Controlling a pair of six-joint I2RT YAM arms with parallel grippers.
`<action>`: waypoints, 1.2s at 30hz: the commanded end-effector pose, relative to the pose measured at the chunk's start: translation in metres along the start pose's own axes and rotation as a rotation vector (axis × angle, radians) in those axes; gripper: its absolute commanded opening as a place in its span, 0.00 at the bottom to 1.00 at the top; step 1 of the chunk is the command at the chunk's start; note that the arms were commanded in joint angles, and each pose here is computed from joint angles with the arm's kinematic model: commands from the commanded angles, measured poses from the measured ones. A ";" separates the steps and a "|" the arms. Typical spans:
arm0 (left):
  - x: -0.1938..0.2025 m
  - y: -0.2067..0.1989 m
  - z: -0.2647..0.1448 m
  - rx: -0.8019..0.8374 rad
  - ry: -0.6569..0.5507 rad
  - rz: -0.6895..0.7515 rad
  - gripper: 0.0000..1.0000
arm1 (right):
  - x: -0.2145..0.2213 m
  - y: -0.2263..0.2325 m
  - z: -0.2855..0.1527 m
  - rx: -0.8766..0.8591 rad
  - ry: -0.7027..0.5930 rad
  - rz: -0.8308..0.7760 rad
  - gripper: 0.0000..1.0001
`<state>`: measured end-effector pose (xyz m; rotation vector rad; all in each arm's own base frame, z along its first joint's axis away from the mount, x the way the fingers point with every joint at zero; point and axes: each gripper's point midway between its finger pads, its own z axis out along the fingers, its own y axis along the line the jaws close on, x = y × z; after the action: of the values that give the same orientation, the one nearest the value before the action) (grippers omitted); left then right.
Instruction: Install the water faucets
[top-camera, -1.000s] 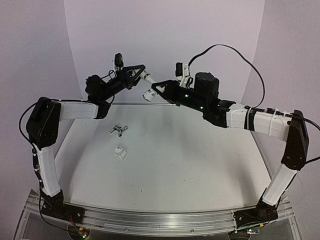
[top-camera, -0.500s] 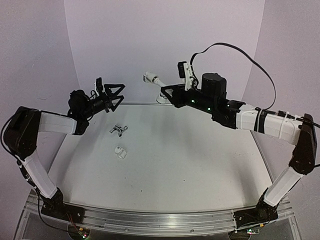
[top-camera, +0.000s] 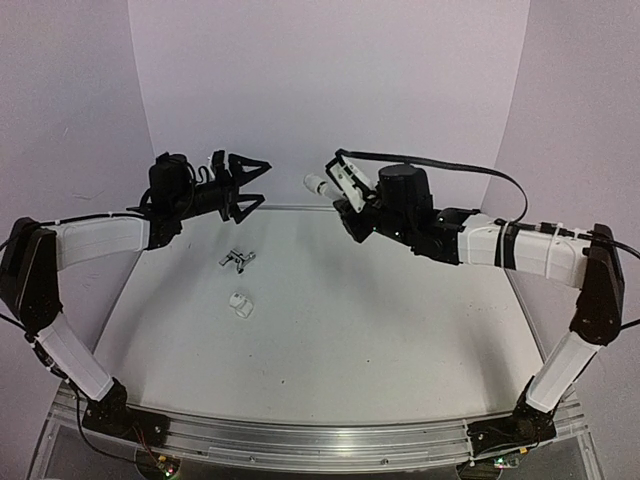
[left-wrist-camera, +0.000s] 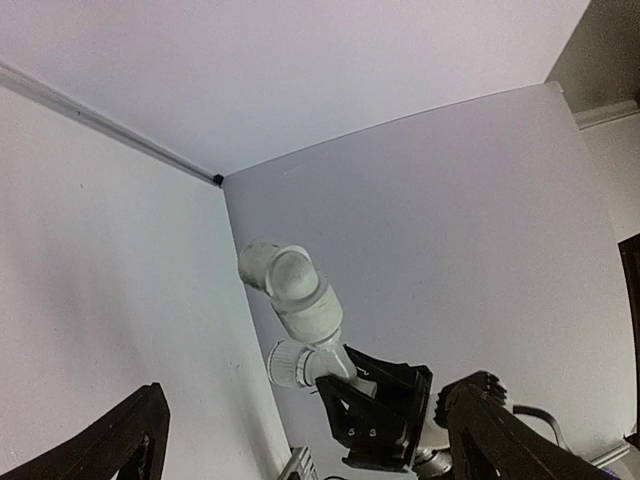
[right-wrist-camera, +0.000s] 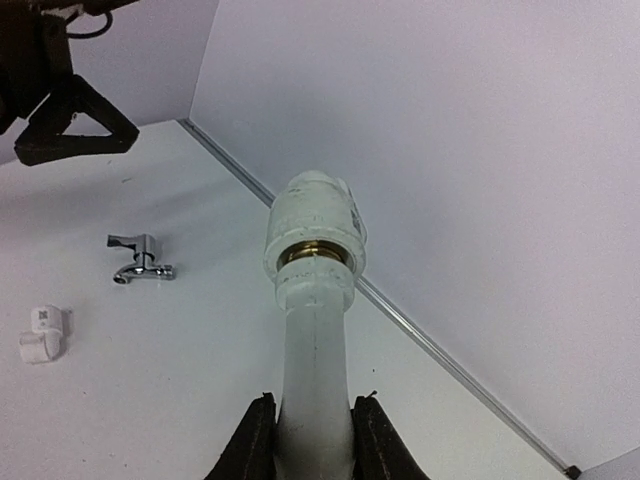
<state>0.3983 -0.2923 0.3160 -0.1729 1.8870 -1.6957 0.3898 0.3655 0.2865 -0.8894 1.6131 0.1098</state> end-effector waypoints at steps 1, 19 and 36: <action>0.000 -0.018 0.029 0.020 0.034 -0.073 1.00 | -0.027 -0.004 0.003 0.097 -0.032 -0.124 0.00; 0.012 0.015 0.068 -0.045 0.083 -0.190 0.87 | -0.049 0.030 0.010 0.036 -0.079 -0.071 0.00; 0.007 -0.065 0.046 0.304 0.004 0.326 0.12 | -0.092 0.046 -0.013 -0.364 -0.206 0.596 0.00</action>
<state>0.4265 -0.3585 0.2954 -0.1243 1.9665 -1.7494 0.3741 0.4167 0.2648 -0.8096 1.7342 0.3238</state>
